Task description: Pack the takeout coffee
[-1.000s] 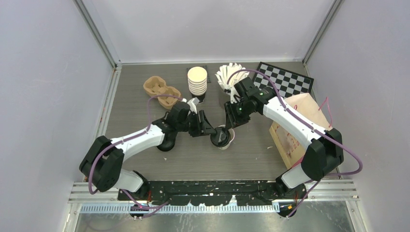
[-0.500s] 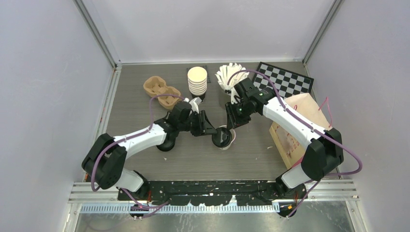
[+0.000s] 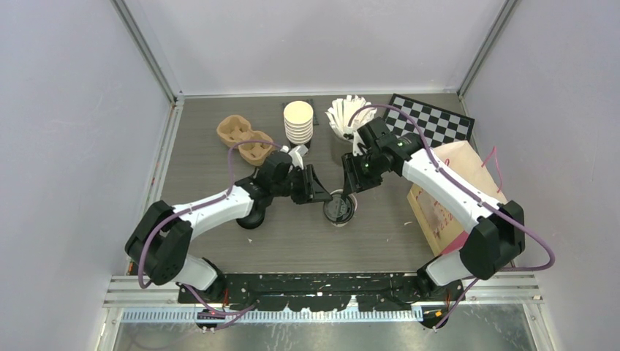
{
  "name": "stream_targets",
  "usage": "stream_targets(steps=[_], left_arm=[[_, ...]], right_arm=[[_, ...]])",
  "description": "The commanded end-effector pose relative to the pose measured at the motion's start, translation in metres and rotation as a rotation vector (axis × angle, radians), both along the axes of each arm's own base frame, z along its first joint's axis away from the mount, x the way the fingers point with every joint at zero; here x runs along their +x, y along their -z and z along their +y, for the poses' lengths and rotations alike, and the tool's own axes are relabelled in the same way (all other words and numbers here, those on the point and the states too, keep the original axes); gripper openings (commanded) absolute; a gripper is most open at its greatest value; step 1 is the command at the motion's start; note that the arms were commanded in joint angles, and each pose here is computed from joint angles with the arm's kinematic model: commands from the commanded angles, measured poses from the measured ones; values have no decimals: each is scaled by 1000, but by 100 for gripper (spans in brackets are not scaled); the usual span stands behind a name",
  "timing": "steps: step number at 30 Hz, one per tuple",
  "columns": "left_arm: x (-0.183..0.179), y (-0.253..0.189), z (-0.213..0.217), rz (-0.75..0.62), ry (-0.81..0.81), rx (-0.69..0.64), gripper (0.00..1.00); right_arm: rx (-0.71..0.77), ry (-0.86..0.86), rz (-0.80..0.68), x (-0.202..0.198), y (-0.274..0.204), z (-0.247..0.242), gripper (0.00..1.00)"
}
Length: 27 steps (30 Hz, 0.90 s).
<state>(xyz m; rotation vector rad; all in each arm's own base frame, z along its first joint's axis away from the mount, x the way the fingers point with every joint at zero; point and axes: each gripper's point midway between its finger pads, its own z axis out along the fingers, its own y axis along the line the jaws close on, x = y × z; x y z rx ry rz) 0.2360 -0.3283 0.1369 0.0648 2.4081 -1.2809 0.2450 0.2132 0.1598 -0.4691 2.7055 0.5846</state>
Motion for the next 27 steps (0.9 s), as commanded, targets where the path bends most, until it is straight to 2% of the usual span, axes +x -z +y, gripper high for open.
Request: stream_targets(steps=[1,9,13,17,27], left_arm=[[12,-22,-14,-53,7,-51,37],[15,-23,-17,-55,5,-45,36],[16,-23,-19,-53,6,-42,36],[16,-23,-22,-53,12,-41,36],[17,-22,-24,-50,19,-31,36]], right_arm=[[17,23,-68,-1,-24,-7,48],[-8,-5,-40,-8,-12,-9,49],[-25,-18,-29,-11,-5,-8,55],[-38,-26,-28,-11,-1,-6,56],[-107,-15,-27,-8,16,-12,46]])
